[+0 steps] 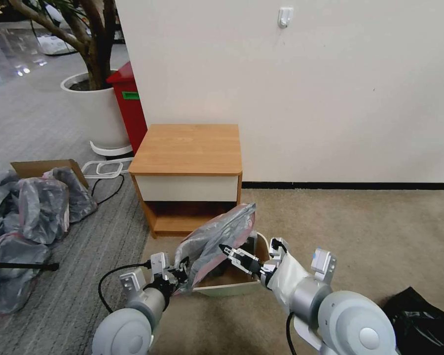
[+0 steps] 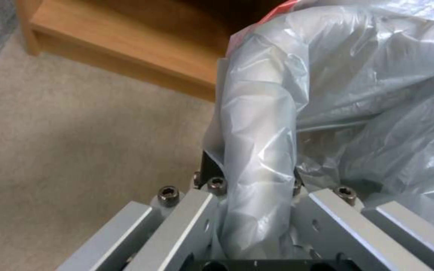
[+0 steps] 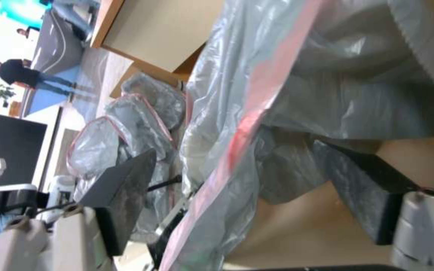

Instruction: Pick up the garbage bag from the table and place it over the trash can.

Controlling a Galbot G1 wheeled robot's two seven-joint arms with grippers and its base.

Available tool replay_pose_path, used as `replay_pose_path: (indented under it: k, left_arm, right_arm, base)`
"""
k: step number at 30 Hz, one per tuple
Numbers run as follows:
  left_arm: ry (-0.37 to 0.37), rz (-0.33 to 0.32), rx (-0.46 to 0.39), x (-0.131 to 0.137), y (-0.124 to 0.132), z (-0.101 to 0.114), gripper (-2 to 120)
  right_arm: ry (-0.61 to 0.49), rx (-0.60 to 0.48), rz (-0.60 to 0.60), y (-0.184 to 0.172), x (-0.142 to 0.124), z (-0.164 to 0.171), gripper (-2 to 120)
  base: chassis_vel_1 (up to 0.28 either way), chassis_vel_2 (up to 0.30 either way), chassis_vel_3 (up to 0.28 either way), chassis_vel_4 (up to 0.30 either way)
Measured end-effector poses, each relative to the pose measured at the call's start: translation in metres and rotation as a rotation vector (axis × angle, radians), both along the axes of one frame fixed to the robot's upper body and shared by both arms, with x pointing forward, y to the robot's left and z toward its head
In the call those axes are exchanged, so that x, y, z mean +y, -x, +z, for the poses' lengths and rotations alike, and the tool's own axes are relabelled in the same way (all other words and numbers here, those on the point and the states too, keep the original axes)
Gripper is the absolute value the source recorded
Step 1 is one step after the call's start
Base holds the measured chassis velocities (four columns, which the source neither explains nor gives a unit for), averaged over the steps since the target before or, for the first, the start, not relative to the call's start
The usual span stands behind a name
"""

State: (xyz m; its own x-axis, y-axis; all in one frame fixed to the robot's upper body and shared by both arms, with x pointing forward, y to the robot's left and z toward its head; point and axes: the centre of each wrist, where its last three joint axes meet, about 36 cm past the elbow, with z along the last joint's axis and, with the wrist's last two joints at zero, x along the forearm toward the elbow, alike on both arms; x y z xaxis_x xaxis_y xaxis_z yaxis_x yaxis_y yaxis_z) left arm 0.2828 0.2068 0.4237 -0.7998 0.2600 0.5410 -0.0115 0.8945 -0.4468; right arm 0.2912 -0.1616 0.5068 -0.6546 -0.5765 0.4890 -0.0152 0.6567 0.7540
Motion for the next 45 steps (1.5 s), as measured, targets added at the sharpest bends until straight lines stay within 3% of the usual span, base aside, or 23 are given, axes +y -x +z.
replay_pose_path:
  k: [7,12,26,45]
  left_arm:
    - [0.012,-0.011,-0.018,-0.001,0.000,-0.002,4]
    - [0.010,-0.012,-0.020,-0.001,0.000,-0.003,4]
    - [0.008,-0.010,-0.016,-0.003,0.001,-0.007,4]
    - [0.090,0.108,0.062,0.008,-0.012,-0.012,4]
  right_arm:
    - [-0.014,0.013,-0.017,-0.006,0.008,-0.004,68]
    - [-0.015,0.015,-0.023,-0.006,0.009,-0.005,43]
    - [-0.013,0.015,-0.024,-0.006,0.009,-0.006,0]
    - [-0.003,-0.028,-0.021,0.016,0.002,0.008,0]
  base:
    - [0.000,0.000,0.000,0.000]
    - [0.000,0.000,0.000,0.000]
    - [0.000,0.000,0.000,0.000]
    - [0.000,0.000,0.000,0.000]
